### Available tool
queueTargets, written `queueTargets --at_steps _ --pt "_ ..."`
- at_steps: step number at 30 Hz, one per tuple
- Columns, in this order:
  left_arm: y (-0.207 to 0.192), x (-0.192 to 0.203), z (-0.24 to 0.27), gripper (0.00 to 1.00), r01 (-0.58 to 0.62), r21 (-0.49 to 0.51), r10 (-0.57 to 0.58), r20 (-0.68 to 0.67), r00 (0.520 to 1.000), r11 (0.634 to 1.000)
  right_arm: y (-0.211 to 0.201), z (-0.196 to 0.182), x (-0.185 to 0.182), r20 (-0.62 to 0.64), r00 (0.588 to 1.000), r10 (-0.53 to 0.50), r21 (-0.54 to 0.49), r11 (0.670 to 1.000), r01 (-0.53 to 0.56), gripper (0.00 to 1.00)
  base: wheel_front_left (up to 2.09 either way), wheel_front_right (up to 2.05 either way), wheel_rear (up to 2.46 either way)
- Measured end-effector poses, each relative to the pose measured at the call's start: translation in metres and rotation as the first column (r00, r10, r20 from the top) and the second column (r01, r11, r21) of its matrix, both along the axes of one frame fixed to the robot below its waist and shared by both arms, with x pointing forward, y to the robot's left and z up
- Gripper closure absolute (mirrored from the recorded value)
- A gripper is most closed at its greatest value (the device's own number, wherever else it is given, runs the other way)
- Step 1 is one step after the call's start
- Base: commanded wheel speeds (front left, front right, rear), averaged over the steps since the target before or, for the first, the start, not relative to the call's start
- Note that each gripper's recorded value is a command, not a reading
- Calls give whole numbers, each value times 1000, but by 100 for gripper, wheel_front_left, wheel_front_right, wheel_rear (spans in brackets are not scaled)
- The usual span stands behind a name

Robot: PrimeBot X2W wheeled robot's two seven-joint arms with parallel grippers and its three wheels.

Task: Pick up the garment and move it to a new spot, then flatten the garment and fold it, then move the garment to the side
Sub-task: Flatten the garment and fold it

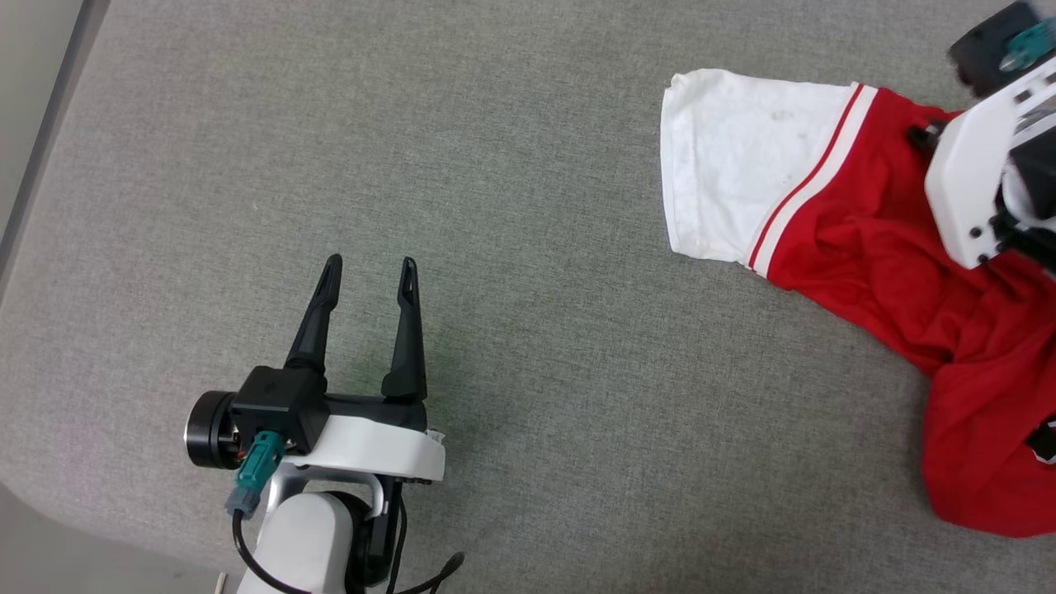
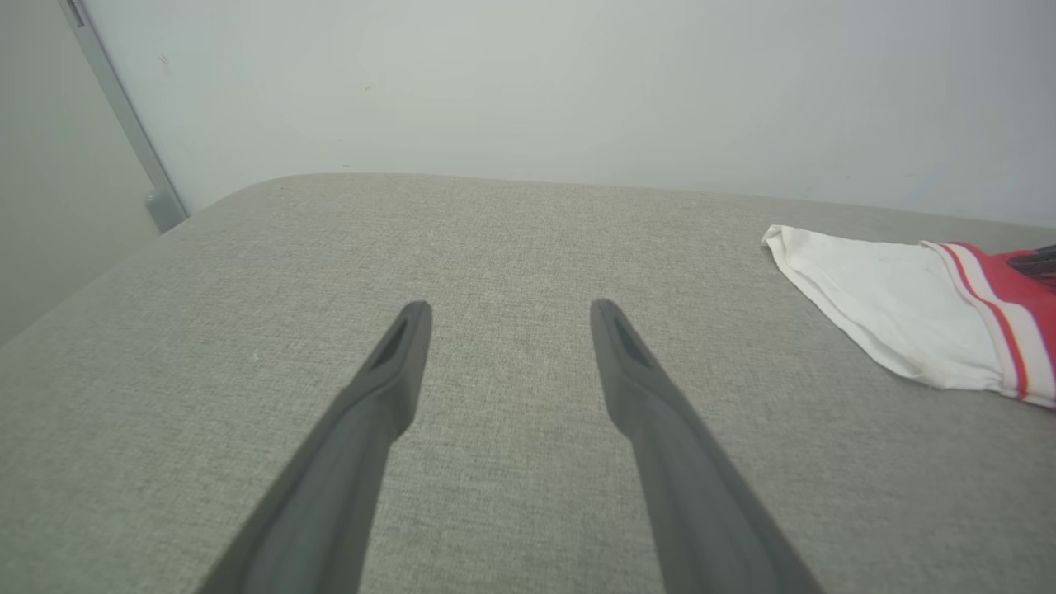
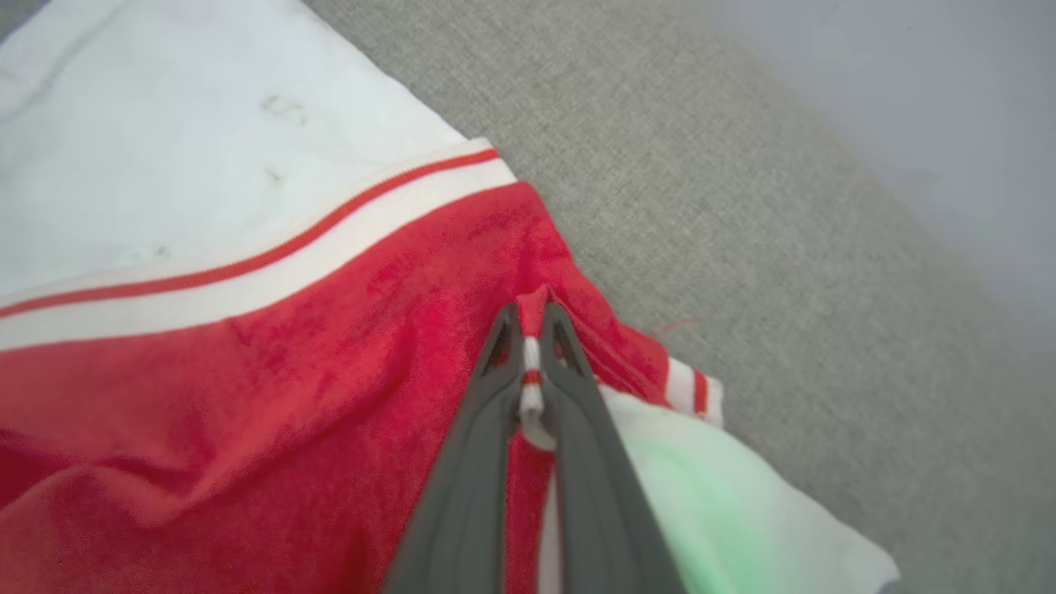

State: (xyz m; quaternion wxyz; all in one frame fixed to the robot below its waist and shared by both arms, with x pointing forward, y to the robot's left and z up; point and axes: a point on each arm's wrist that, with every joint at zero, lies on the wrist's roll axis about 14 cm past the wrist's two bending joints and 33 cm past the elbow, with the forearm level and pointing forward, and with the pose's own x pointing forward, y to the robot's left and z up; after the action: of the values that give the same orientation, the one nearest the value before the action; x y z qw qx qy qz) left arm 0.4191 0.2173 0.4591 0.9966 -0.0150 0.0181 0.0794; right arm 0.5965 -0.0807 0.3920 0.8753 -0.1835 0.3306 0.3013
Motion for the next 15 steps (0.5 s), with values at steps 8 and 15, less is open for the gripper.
queueTargets --at_steps 8,15 --pt "1 -2 3 0 -6 4 6 7 1000 1000 3 -16 -11 -39 999 11 -3 1000 -11 100 0 0 0" --pt "1 -8 13 0 -1 19 1 31 1000 1000 -12 27 -7 164 986 5 77 997 -18 0 0 0 0"
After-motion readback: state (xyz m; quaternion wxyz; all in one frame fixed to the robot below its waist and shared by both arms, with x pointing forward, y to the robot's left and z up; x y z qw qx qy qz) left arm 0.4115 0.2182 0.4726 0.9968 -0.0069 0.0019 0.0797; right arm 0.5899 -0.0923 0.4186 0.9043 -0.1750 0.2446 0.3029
